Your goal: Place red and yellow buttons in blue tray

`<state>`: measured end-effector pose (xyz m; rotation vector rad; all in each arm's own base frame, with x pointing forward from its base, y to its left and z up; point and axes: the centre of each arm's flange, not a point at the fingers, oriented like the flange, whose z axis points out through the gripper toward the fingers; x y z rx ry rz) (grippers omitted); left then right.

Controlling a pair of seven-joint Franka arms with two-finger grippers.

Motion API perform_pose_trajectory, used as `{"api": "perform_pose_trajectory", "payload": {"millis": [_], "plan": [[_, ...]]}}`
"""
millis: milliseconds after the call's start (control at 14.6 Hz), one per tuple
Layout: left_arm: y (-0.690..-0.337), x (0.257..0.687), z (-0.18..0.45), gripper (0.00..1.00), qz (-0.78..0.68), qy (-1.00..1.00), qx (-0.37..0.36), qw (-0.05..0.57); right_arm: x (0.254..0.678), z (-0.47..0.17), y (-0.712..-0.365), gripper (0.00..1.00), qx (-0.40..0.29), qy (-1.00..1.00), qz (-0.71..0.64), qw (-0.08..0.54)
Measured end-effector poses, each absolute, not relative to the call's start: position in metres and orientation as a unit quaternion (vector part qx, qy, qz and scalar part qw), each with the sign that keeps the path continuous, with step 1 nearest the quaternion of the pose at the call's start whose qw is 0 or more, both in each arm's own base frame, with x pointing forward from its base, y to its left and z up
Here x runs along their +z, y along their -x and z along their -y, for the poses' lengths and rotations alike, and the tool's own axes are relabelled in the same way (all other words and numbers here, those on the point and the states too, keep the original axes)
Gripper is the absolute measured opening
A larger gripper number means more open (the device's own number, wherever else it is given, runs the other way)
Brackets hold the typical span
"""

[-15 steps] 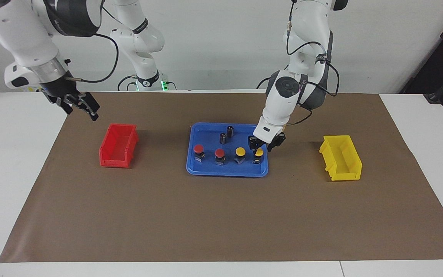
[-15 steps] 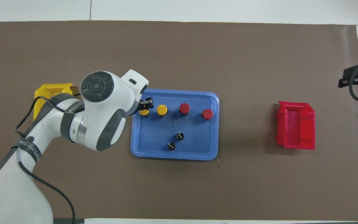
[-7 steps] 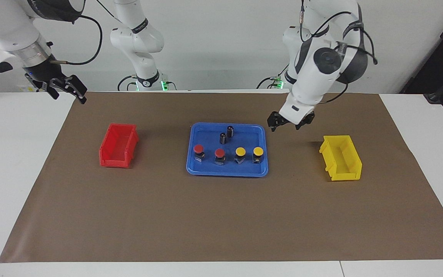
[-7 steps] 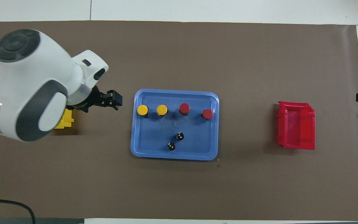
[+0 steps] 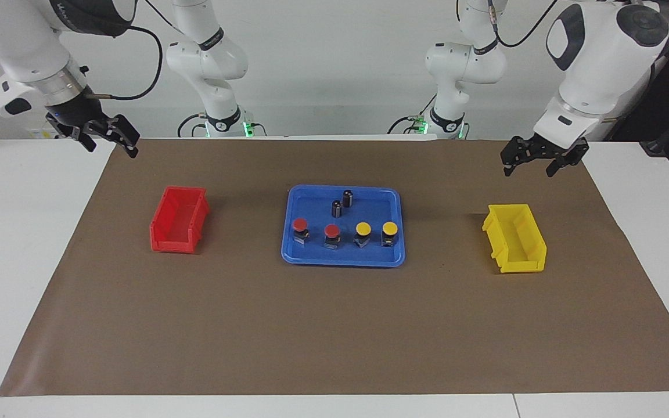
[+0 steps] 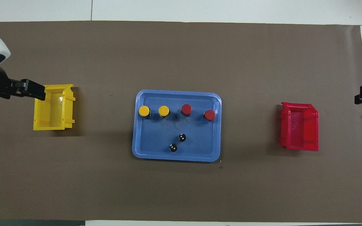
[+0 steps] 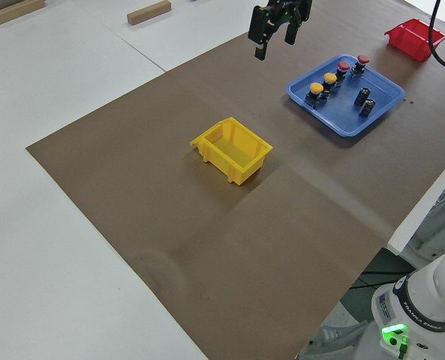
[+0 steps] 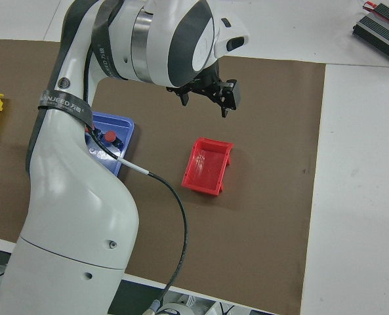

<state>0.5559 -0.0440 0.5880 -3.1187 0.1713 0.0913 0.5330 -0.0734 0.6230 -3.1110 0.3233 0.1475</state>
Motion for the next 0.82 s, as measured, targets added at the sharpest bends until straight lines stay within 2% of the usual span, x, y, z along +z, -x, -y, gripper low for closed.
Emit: {"api": "perform_pose_trajectory", "payload": {"millis": [275, 824], "plan": [[-0.558, 0.587, -0.008, 1.0, -0.086, 0.996, 0.031, 0.005, 0.623, 0.073, -0.533, 1.0, 0.047, 0.994, -0.103, 0.005], [-0.558, 0.589, -0.005, 1.0, -0.091, 0.995, 0.029, 0.005, 0.623, 0.071, -0.533, 1.0, 0.047, 0.994, -0.101, 0.005]]}}
